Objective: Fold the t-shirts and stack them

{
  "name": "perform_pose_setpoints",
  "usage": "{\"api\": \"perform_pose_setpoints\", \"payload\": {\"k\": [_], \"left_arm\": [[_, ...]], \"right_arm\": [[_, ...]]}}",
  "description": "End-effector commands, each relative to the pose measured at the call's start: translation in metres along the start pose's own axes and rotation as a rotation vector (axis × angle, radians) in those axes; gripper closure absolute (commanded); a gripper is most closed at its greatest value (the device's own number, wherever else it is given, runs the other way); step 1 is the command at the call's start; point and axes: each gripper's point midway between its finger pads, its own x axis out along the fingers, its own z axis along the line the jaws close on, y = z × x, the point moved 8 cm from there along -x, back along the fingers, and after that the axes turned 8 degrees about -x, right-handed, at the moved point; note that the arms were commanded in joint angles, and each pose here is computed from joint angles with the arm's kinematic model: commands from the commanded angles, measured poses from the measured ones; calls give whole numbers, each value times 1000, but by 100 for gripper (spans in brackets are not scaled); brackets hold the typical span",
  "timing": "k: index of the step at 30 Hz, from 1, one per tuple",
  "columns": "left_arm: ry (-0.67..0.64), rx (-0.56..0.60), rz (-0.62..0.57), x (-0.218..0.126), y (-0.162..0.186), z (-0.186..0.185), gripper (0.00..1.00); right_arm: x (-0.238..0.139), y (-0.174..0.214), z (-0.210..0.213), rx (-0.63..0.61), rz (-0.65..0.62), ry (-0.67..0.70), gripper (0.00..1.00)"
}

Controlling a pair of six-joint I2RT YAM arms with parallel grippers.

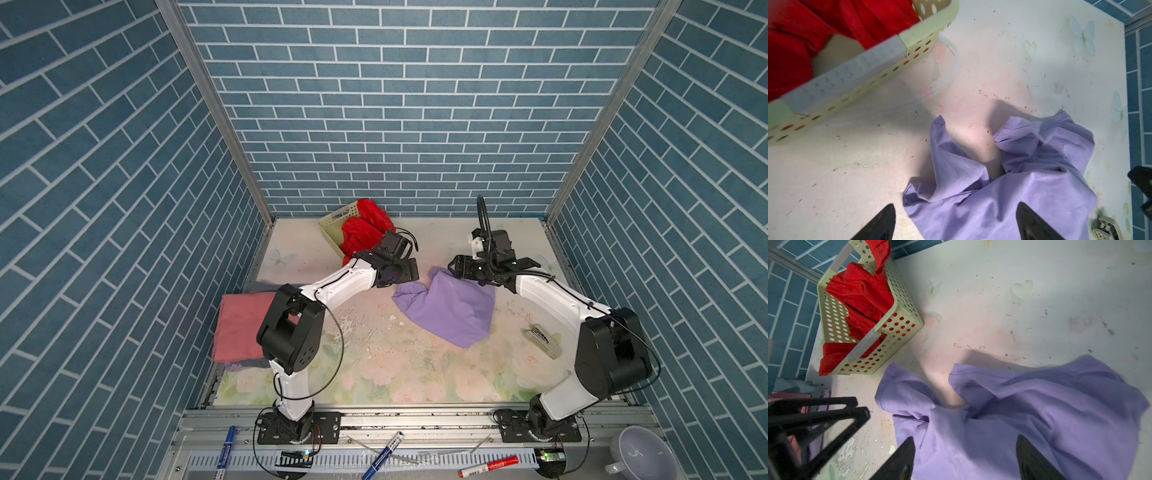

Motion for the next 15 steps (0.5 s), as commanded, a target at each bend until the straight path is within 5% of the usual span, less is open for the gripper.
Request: {"api": "perform_pose_setpoints", "payload": {"k": [1,10,15], "left_arm": [[-2,15,6,19,-3,-3,11],[-10,2,14,47,-2,3,33],[39,-34,7,44,-2,7,67]], "right_arm": [[12,-20,18,-25,-19,-43,24],[64,2,28,-54,150,11,28],[74,6,22,-72,204,75,84]]}}
